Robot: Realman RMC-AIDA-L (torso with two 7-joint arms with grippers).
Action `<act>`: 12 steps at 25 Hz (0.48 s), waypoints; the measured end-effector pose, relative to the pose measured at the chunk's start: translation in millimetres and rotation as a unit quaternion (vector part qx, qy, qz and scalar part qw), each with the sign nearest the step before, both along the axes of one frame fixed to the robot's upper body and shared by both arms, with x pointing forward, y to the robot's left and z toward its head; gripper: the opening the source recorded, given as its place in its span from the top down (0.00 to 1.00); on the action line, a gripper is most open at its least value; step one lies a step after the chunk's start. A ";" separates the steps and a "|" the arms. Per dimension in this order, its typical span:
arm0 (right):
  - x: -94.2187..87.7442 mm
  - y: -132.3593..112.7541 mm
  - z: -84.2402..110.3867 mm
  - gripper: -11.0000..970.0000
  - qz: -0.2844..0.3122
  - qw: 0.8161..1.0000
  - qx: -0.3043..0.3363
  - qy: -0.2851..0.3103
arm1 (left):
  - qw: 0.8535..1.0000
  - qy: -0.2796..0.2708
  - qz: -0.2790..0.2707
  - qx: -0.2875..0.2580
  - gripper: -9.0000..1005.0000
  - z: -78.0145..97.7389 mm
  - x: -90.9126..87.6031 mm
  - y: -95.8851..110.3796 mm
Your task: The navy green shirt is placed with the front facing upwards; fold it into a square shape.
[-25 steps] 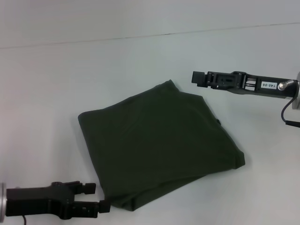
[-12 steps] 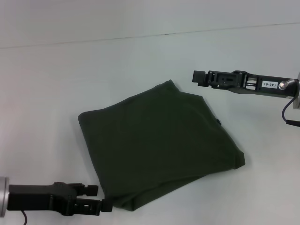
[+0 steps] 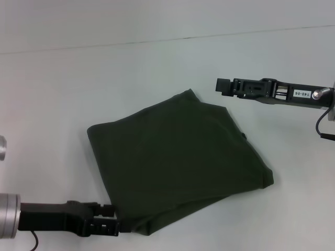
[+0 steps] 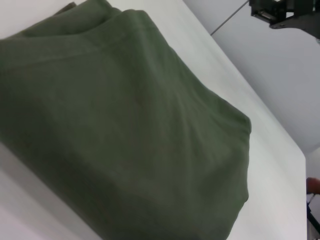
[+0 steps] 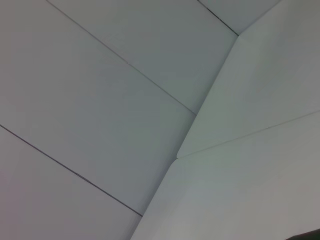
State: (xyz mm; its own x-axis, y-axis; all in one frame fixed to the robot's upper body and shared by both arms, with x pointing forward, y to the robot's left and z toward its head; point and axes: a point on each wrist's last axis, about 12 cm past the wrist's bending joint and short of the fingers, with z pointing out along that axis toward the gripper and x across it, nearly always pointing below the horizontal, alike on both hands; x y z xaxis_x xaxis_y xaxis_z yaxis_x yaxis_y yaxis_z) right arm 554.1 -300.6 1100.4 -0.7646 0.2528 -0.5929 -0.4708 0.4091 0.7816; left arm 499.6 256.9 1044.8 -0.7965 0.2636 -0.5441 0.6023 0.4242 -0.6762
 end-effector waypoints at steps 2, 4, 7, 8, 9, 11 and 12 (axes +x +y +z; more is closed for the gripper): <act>0.0 -0.1 0.1 0.29 0.000 1.000 0.000 0.000 | 1.000 0.002 -0.001 0.004 0.07 -0.9 -0.4 0.2; -0.1 0.0 0.1 0.29 0.000 1.000 0.000 0.000 | 1.000 0.004 -0.001 0.007 0.07 -1.7 -0.7 0.5; -0.1 0.0 0.1 0.29 0.000 1.000 0.000 0.000 | 1.000 0.005 -0.001 0.008 0.07 -2.3 -1.1 -0.1; 0.0 -0.2 0.1 0.29 0.000 1.000 0.000 0.000 | 1.000 0.006 -0.003 0.007 0.07 -2.5 -1.2 -1.0; 0.0 -0.3 0.2 0.29 0.000 1.000 0.000 0.000 | 1.000 0.006 -0.004 0.007 0.07 -2.5 -1.2 -1.7; 0.0 -0.4 0.2 0.29 0.000 1.000 0.000 0.000 | 1.000 0.007 -0.010 0.006 0.07 -2.6 -1.0 -4.4; 0.0 -0.4 0.2 0.29 0.000 1.000 0.000 0.000 | 1.000 0.007 -0.012 0.007 0.07 -2.5 -0.7 -5.4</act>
